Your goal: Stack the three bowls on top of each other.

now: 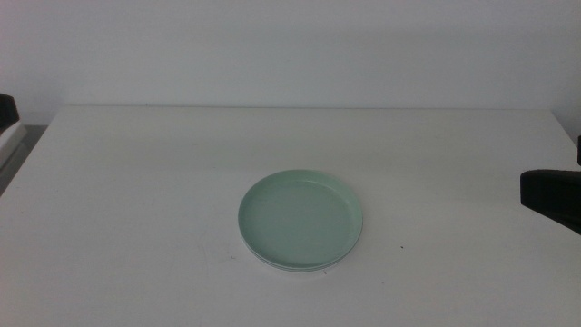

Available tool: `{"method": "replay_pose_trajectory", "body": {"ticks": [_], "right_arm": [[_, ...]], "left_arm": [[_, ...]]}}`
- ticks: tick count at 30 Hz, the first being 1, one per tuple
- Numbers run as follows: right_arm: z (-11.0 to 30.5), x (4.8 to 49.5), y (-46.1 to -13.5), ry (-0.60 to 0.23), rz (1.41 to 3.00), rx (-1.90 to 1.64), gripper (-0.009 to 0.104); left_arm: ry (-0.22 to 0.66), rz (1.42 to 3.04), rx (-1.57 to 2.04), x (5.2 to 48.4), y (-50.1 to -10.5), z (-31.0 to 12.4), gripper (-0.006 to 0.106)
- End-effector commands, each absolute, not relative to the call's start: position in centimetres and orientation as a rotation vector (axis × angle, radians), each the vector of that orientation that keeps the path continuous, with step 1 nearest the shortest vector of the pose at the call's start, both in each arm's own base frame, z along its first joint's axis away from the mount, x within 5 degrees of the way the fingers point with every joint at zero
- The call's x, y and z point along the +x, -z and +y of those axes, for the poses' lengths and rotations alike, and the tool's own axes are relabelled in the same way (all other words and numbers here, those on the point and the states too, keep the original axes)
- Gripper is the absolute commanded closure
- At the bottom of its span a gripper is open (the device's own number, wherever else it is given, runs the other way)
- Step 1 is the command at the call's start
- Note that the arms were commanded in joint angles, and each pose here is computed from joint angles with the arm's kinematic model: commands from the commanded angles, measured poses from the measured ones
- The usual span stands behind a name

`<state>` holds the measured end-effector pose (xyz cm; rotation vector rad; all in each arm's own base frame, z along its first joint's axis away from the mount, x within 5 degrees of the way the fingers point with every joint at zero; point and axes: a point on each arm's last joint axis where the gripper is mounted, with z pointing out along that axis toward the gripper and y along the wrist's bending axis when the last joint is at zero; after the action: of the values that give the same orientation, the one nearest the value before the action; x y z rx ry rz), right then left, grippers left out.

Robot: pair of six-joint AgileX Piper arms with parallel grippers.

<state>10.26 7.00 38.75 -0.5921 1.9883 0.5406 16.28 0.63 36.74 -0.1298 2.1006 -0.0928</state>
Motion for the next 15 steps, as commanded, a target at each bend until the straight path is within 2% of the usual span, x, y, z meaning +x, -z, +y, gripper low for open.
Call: {"method": "replay_pose_trajectory", "body": {"ticks": [1, 2, 7, 12, 15], "right_arm": [[6.7, 10.3, -38.7, -0.499, 1.98, -0.588, 0.003], [6.4, 10.2, -38.7, -0.467, 1.969, -0.582, 0.003], [3.5, 10.7, -38.2, -0.191, 1.878, -0.411, 0.003], [1.4, 10.9, -35.0, -0.056, 1.935, -0.228, 0.003], [0.6, 10.3, -33.2, 0.034, 1.898, -0.199, 0.003]], "left_arm": [[0.087, 2.09, -0.132, 16.3, -36.8, 0.7, 0.007], [0.087, 2.09, -0.132, 16.3, -36.8, 0.7, 0.007], [0.087, 2.09, -0.132, 16.3, -36.8, 0.7, 0.007], [0.087, 2.088, -0.132, 16.3, -36.8, 0.7, 0.007], [0.085, 2.085, -0.128, 16.2, -36.8, 0.7, 0.007]]}}
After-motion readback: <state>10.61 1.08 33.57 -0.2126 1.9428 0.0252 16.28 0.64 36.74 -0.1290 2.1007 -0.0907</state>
